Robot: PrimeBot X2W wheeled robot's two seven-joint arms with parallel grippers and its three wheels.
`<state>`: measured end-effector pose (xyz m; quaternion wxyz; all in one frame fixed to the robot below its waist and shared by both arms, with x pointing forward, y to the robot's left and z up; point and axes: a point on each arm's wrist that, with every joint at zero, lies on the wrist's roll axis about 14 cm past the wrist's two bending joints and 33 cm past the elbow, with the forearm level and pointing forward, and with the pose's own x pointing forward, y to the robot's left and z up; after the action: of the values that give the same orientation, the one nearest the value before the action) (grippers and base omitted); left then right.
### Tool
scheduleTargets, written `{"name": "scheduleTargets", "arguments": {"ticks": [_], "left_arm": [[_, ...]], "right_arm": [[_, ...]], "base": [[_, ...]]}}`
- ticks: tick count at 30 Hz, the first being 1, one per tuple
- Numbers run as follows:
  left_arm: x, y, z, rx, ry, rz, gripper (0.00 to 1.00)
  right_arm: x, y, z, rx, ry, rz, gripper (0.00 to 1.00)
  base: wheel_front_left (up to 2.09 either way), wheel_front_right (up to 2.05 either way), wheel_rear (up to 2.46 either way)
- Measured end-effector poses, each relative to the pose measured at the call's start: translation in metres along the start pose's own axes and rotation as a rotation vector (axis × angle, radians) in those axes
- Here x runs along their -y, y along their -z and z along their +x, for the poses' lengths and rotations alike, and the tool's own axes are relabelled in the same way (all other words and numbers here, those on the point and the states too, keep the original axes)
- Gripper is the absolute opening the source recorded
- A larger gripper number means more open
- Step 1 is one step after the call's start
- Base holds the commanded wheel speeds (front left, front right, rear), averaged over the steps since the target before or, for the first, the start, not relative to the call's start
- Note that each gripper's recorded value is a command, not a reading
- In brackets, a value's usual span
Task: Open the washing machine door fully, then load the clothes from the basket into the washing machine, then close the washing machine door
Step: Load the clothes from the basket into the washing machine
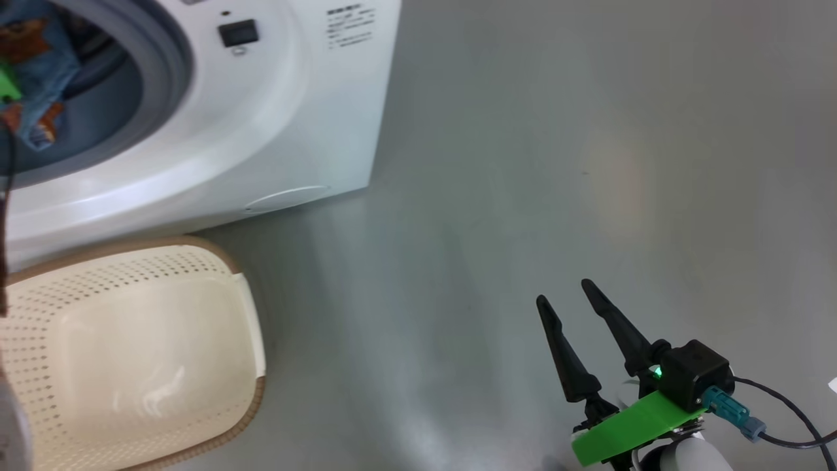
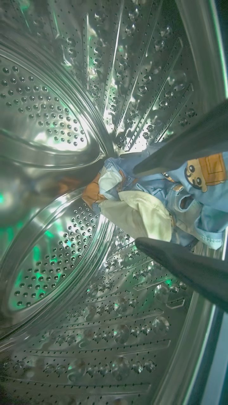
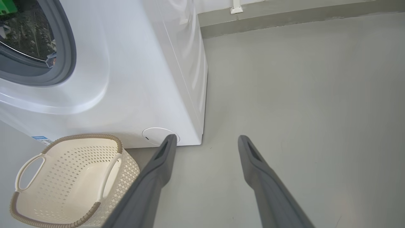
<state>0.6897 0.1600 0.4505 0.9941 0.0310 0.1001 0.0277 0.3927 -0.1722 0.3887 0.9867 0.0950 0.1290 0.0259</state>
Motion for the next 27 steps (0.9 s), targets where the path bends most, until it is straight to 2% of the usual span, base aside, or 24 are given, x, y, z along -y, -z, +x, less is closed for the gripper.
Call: {"name": "scheduleTargets", "arguments": {"ticks": [5, 16, 22, 27], "left_arm": [[0.001, -0.005, -0.009, 0.010, 0.008, -0.014, 1.00], [0.005, 0.021, -0.033, -0.028, 0.050, -0.013, 1.00], [0.011, 0.025, -0.049, 0.004, 0.064, -0.074, 1.00], [-0.001, 0.038, -0.074, 0.042, 0.043, -0.110, 1.00]], "right_arm": [[-0.006, -0.002, 0.004, 0.010, -0.020, 0.005, 1.00], [-0.009, -0.006, 0.014, 0.029, -0.033, 0.010, 1.00], [-0.011, -0.009, 0.023, 0.043, -0.042, 0.013, 1.00], [-0.018, -0.009, 0.031, 0.047, -0.066, 0.015, 1.00]], "base": [[0.00, 0.00, 0.00], [0.00, 0.00, 0.00], [0.00, 0.00, 0.00], [0.00, 0.00, 0.00]]}}
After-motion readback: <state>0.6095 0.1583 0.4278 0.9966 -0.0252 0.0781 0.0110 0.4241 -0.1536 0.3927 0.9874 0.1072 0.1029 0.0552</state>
